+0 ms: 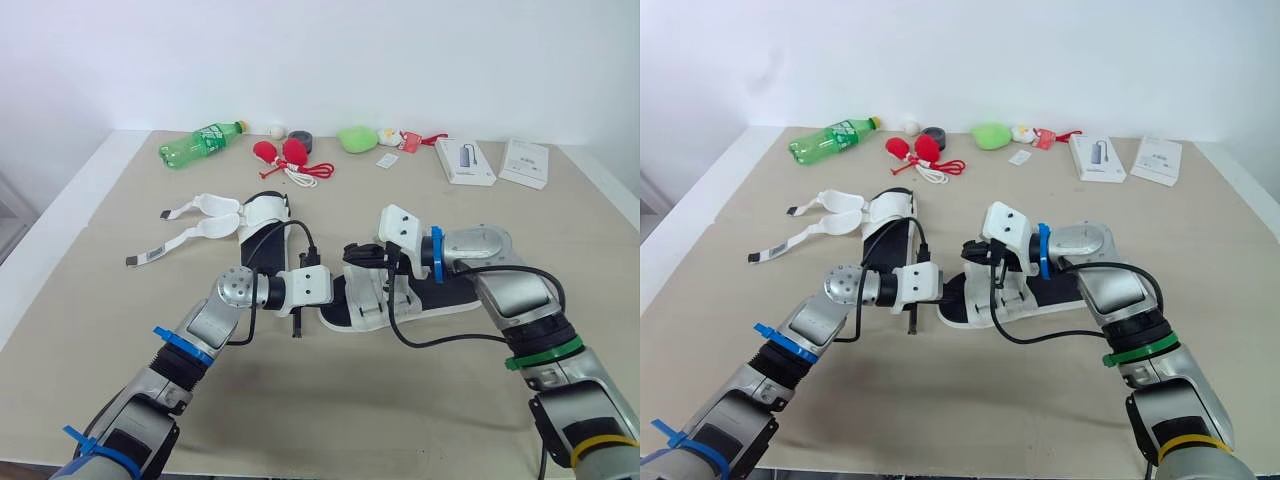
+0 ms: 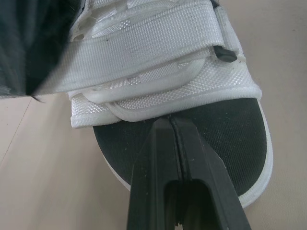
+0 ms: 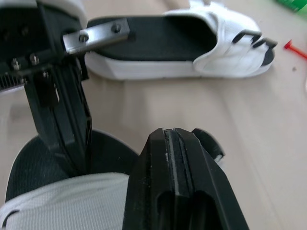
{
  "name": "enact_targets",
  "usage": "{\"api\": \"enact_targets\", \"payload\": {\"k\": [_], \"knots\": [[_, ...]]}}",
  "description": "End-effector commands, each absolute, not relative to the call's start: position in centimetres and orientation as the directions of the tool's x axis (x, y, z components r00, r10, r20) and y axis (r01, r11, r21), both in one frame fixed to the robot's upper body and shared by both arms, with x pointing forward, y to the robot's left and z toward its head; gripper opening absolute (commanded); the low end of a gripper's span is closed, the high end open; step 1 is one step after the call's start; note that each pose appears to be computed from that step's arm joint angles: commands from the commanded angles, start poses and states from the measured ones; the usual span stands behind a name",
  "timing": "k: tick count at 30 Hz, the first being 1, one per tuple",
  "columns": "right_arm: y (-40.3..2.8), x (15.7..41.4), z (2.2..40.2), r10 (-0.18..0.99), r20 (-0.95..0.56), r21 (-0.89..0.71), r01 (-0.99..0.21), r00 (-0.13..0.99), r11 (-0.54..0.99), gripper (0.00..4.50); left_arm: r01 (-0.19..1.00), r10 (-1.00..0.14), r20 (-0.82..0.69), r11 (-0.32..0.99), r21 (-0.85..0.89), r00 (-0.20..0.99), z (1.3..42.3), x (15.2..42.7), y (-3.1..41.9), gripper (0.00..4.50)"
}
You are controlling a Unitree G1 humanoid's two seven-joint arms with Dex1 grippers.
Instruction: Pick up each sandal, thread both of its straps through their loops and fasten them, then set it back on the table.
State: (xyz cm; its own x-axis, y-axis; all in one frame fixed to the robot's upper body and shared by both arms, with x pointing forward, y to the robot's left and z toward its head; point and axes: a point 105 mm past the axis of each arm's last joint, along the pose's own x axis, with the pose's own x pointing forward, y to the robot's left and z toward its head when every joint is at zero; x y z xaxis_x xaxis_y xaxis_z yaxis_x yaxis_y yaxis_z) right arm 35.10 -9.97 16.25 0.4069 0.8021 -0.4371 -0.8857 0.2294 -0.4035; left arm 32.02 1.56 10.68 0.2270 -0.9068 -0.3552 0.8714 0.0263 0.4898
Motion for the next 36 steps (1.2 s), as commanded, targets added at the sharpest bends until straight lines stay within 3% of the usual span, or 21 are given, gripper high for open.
{"api": "enact_targets", "payload": {"k": [1,12,19,25,28,31,34,36], "knots": [[-10.8,36.2,15.8,0.732,-0.529,-0.434,-0.878,0.428,0.2,0.1,0.885,-0.891,-0.399,0.005,0.466,0.215,9.4,31.7,1.7,0.0],[-11.8,38.3,14.9,0.639,-0.572,-0.502,-0.835,0.515,0.225,0.1,0.885,-0.894,-0.395,0.001,0.466,0.209,9.4,31.5,1.5,0.0],[-12.2,39.1,18.6,0.677,-0.464,-0.512,-0.796,0.571,0.321,0.1,0.884,-0.895,-0.397,-0.005,0.468,0.204,9.4,31.5,1.5,0.0],[-15.5,39.9,21.0,0.651,-0.381,-0.564,-0.723,0.657,0.4,0.1,0.884,-0.896,-0.396,-0.009,0.467,0.2,9.5,31.4,1.5,0.0],[-17.1,39.7,22.6,0.69,-0.279,-0.506,-0.713,0.668,0.486,0.1,0.885,-0.903,-0.383,-0.008,0.466,0.193,9.8,31.4,1.6,0.0],[-18.8,38.3,22.8,0.757,-0.221,-0.435,-0.757,0.615,0.488,0.99,0.891,-0.918,-0.36,-0.017,0.455,0.167,10.3,31.1,2.0,0.0],[-20.9,36.0,20.6,0.798,-0.298,-0.418,-0.823,0.524,0.385,2.4,0.895,-0.934,-0.326,-0.015,0.446,0.147,11.1,30.9,2.5,0.0],[-22.9,35.4,18.9,0.774,-0.35,-0.403,-0.831,0.527,0.383,3.31,0.897,-0.948,-0.288,-0.009,0.441,0.132,11.9,30.8,2.8,0.0]]}}
